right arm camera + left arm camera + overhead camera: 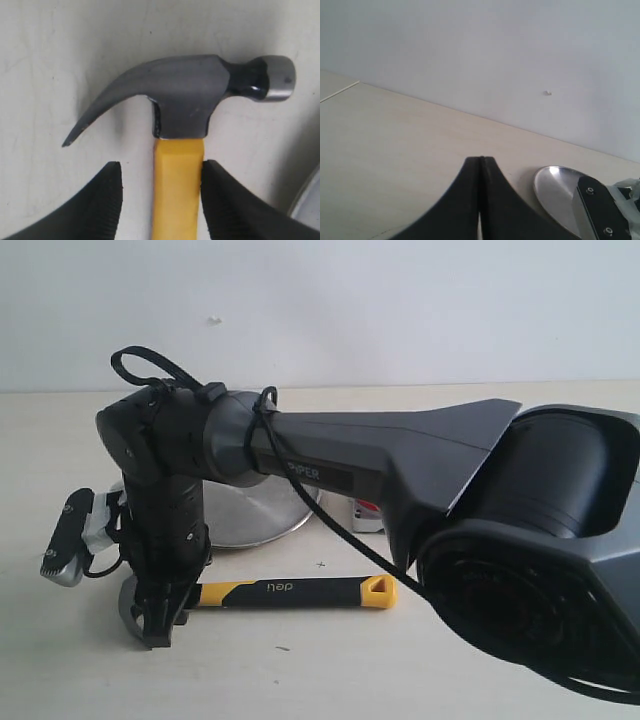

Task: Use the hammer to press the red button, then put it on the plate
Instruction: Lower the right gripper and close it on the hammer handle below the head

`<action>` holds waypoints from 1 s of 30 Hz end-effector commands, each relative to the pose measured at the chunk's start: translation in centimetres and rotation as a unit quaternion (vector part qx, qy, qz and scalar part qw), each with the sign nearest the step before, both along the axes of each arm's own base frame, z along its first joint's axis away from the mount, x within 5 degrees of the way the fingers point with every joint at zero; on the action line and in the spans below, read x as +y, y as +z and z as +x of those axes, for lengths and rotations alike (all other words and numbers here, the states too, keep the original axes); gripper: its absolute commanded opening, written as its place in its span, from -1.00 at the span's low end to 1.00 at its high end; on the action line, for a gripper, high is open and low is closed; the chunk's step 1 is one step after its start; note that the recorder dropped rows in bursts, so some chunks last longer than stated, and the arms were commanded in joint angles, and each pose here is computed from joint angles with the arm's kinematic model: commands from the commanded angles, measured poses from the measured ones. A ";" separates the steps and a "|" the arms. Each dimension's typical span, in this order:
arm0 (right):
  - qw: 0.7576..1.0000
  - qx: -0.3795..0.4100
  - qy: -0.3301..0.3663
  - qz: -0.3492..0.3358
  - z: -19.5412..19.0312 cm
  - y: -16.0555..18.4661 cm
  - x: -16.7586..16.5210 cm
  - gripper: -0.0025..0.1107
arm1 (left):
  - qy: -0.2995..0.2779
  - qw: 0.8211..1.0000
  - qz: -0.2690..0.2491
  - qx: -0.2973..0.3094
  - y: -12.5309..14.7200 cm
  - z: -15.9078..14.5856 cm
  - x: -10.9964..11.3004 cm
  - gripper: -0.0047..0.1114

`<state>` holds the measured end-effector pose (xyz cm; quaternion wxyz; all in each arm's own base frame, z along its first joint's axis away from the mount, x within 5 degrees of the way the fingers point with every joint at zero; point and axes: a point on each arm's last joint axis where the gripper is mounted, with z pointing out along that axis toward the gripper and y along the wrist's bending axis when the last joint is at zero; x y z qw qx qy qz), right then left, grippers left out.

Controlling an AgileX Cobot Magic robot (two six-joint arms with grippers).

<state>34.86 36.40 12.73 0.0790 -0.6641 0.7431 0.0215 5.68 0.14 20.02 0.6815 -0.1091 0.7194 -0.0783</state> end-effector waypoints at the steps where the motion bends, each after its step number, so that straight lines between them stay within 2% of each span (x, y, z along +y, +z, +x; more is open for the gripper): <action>1: 1.000 -0.008 0.000 0.009 0.1 0.4 0.2 -0.10 | -0.004 1.000 0.000 -0.003 0.0 0.0 0.0 -0.92; 16: 1.000 -0.028 -0.008 0.004 0.5 0.5 0.1 -0.10 | -0.004 1.000 0.000 -0.003 0.0 0.0 0.0 -0.92; 21: 0.999 -0.030 -0.009 0.011 0.6 0.5 0.2 0.01 | -0.004 1.000 0.000 -0.003 0.0 0.0 0.0 -0.92; 30: 0.999 -0.034 -0.009 0.015 0.6 0.5 0.3 0.00 | -0.004 1.000 0.000 -0.003 0.0 0.0 0.0 -0.92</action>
